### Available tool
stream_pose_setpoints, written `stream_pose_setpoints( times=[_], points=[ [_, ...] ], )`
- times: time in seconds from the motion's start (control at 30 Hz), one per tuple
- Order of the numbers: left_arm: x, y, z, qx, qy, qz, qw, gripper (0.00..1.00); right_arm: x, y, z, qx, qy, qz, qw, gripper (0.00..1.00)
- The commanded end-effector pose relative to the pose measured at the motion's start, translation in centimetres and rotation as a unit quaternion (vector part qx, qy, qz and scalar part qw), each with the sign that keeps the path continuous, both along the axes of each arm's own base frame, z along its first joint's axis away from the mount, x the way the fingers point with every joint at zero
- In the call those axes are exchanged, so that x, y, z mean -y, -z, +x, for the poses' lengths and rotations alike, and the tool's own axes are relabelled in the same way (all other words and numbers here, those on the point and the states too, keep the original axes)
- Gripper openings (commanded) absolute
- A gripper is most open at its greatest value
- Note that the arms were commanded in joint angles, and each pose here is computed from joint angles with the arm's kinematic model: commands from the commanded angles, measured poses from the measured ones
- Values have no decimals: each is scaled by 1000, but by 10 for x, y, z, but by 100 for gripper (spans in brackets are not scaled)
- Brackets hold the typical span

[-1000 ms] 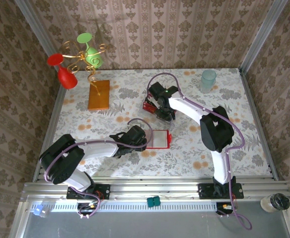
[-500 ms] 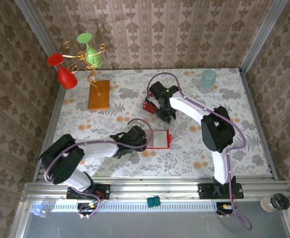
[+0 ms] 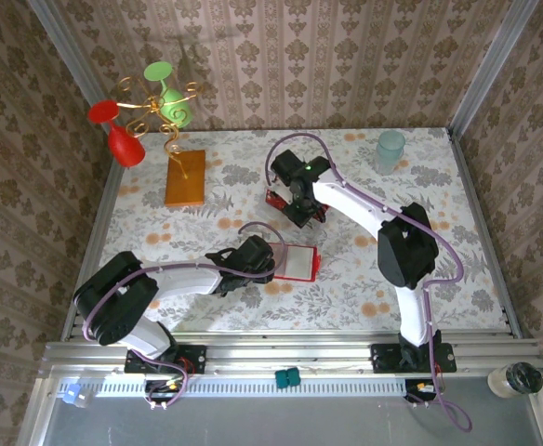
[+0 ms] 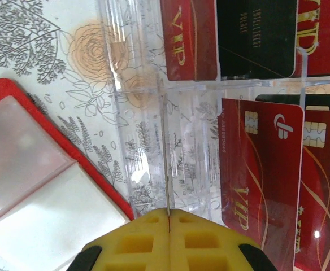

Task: Put the credit cards into the card holder

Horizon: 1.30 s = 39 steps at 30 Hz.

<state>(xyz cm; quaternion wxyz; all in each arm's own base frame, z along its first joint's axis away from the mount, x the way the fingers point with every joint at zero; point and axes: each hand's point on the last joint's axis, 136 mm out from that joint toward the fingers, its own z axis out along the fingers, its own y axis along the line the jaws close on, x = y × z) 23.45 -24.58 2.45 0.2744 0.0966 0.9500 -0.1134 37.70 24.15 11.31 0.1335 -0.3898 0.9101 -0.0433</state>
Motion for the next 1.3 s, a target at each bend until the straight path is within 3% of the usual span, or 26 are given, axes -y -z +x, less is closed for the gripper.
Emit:
stream_pose_setpoints(
  times=[0.0,0.33,0.57,0.77,1.27],
  points=[
    [-10,4,-6,-3,-12,13,1000,67,-1,-30,-10,8,-1,22,1000,0],
    [-17,3,-8,0,-20,16,1000,67,-18,-56,-29,0,37,125,991,0],
    [-22,7,-10,-1,-27,19,999,67,-40,-28,-60,-68,89,231,966,0],
    [-27,9,-12,0,-32,19,999,67,-52,9,-82,-122,131,279,943,0],
    [-28,-1,-13,7,-32,11,999,67,-50,55,-85,-164,168,248,940,0]
  ],
)
